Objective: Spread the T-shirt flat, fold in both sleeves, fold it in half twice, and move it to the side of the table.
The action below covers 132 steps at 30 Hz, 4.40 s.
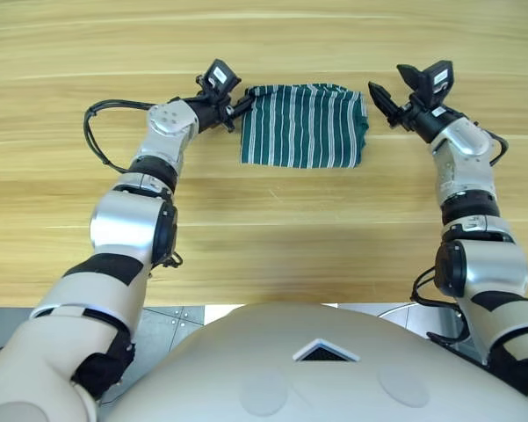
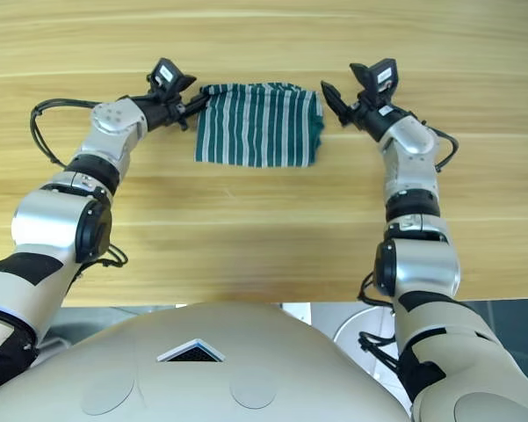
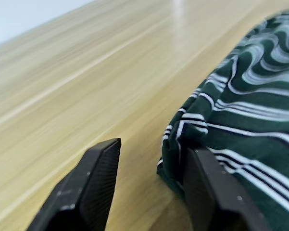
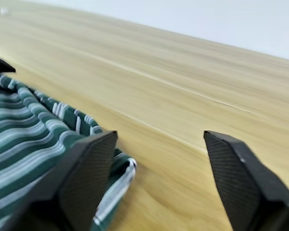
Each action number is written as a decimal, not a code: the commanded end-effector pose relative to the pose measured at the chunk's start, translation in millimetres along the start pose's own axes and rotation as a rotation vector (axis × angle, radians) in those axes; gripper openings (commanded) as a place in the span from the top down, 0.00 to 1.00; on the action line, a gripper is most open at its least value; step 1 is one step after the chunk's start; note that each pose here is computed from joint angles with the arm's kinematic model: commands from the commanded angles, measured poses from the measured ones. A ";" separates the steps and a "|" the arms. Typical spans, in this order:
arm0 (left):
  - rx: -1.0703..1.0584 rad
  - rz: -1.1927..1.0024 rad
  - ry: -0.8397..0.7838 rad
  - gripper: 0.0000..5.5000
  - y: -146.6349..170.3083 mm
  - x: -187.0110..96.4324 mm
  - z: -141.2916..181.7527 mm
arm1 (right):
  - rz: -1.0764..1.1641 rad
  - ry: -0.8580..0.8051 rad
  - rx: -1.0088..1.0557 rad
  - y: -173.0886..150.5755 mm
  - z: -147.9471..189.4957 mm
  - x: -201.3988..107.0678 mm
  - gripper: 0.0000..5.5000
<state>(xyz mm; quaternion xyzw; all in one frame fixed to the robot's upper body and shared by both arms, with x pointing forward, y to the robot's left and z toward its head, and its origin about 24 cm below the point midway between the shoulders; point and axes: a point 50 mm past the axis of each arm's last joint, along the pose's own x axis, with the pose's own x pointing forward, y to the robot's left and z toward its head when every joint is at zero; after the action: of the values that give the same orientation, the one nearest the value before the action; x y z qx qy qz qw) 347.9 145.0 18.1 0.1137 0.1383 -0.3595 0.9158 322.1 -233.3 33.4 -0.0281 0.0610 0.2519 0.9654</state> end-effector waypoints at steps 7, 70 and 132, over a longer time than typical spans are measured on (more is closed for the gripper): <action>-0.497 -0.145 -0.178 0.72 -2.0 2.0 9.5 | -0.019 -0.114 0.107 -6.1 9.2 3.6 0.12; -0.545 -0.348 -0.698 1.00 -49.2 -43.3 -42.2 | 0.343 0.562 -1.072 31.4 -0.9 56.6 0.99; -0.640 0.647 -0.268 1.00 28.7 -76.2 -76.6 | -0.521 0.177 -0.601 65.7 -58.9 27.8 0.99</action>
<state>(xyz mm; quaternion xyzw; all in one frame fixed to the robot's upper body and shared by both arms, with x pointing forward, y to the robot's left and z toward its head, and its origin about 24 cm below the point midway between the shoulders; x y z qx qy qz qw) 305.5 233.1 -13.7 -0.2056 0.0233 -0.0326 0.9778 320.4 -165.1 -12.8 -0.2583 0.0376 0.0032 0.9653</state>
